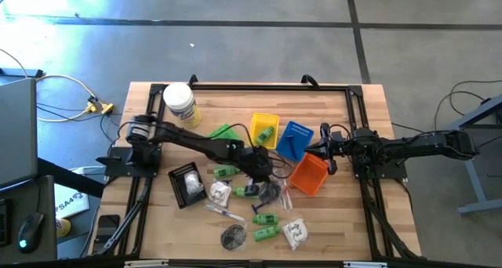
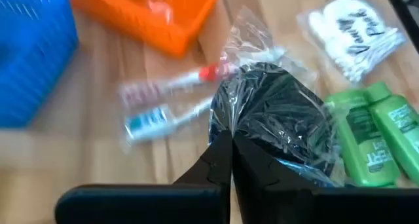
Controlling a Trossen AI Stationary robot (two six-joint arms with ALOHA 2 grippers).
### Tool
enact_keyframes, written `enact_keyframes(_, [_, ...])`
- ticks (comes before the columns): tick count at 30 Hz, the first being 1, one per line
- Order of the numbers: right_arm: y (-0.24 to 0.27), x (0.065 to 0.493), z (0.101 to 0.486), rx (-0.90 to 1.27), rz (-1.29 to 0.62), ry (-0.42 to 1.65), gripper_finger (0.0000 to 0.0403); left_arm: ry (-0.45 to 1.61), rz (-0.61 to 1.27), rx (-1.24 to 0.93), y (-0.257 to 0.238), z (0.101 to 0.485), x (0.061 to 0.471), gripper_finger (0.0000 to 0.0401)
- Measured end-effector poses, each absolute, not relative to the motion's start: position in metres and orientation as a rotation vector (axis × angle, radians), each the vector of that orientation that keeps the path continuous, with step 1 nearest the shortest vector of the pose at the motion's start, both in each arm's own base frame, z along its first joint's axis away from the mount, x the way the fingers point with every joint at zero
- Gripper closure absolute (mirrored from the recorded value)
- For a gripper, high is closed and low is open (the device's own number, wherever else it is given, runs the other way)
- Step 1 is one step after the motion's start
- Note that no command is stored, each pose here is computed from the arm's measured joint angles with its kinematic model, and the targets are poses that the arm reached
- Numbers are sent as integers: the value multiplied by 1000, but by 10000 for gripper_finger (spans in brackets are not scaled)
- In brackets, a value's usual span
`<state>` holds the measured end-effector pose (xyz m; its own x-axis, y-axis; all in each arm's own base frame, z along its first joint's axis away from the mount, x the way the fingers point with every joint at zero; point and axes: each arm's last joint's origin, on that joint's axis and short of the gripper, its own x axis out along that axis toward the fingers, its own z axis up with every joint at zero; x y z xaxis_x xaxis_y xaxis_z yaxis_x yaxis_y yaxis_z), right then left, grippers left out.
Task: Pick & Place Travel size toiletries
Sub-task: Put the hairbrush into the orange bin
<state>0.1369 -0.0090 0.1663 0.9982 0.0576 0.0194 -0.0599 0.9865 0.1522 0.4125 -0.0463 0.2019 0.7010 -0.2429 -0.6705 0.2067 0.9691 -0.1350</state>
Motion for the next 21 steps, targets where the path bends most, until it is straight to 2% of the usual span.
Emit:
enact_keyframes(7, [-9, 137, 167, 166, 68, -19, 400, 643, -220, 72, -44, 259, 387, 401])
enact_keyframes(14, [-7, 137, 167, 187, 111, -16, 400, 480, -126, 98, -34, 311, 318, 401])
enact_keyframes(18, [-7, 137, 168, 186, 118, -23, 400, 327, -73, 44, -27, 313, 269, 401])
enact_keyframes(21, [-7, 137, 168, 186, 118, -23, 400, 244, -48, -6, -23, 295, 238, 401])
